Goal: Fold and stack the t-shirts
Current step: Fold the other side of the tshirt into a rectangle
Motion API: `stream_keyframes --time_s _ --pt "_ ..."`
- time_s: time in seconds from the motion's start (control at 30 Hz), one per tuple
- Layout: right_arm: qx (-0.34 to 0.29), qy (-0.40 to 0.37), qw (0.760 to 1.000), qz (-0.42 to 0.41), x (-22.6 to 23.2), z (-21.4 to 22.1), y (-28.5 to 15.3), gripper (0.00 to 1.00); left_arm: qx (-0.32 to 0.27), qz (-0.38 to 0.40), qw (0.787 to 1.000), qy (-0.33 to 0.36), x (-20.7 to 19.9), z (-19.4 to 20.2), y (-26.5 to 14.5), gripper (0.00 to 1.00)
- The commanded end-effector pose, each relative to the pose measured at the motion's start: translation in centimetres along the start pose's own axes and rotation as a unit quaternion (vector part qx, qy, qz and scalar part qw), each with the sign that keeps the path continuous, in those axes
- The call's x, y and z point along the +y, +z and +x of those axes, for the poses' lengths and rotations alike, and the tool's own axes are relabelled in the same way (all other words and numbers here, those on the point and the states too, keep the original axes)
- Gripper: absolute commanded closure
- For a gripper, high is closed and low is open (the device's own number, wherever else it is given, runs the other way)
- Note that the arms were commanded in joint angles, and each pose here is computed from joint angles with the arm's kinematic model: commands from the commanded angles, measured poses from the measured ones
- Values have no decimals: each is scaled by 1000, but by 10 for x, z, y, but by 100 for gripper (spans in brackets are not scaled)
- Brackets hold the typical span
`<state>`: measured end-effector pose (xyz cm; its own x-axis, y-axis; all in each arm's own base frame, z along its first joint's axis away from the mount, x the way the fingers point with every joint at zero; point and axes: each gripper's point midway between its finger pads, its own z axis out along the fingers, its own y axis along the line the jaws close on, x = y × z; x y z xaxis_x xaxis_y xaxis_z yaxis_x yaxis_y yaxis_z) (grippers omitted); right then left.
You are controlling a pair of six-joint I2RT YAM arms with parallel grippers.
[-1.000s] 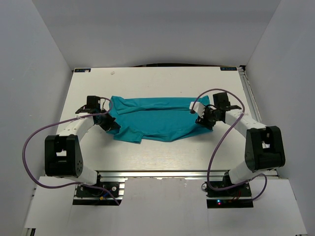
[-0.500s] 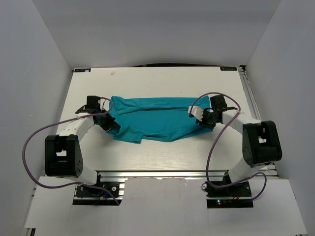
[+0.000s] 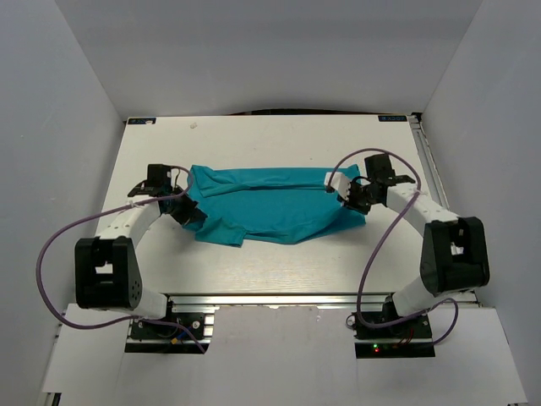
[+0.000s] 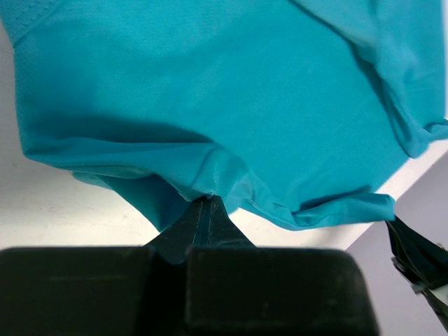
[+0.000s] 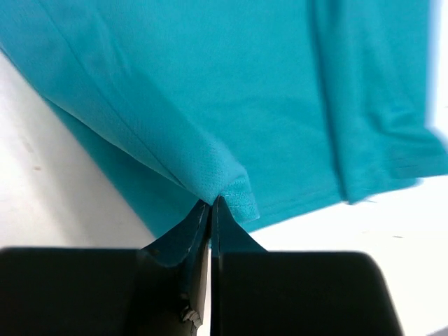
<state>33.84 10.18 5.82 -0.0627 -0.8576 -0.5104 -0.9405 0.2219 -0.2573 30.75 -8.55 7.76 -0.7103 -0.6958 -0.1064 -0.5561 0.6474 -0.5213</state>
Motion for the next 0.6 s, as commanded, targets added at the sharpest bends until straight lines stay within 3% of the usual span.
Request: stream_keyframes --time_s 0.0,0.3,0.57 --pt "-63 2 998 7 -7 -42 -39 97 -36 56 997 26 -31 -12 -32 100" --pt "-118 5 993 28 1 -75 -95 98 -124 127 983 50 -69 -36 -100 100" --pt "-111 45 990 69 -31 -63 -101 100 -156 107 981 28 -66 -59 -102 100"
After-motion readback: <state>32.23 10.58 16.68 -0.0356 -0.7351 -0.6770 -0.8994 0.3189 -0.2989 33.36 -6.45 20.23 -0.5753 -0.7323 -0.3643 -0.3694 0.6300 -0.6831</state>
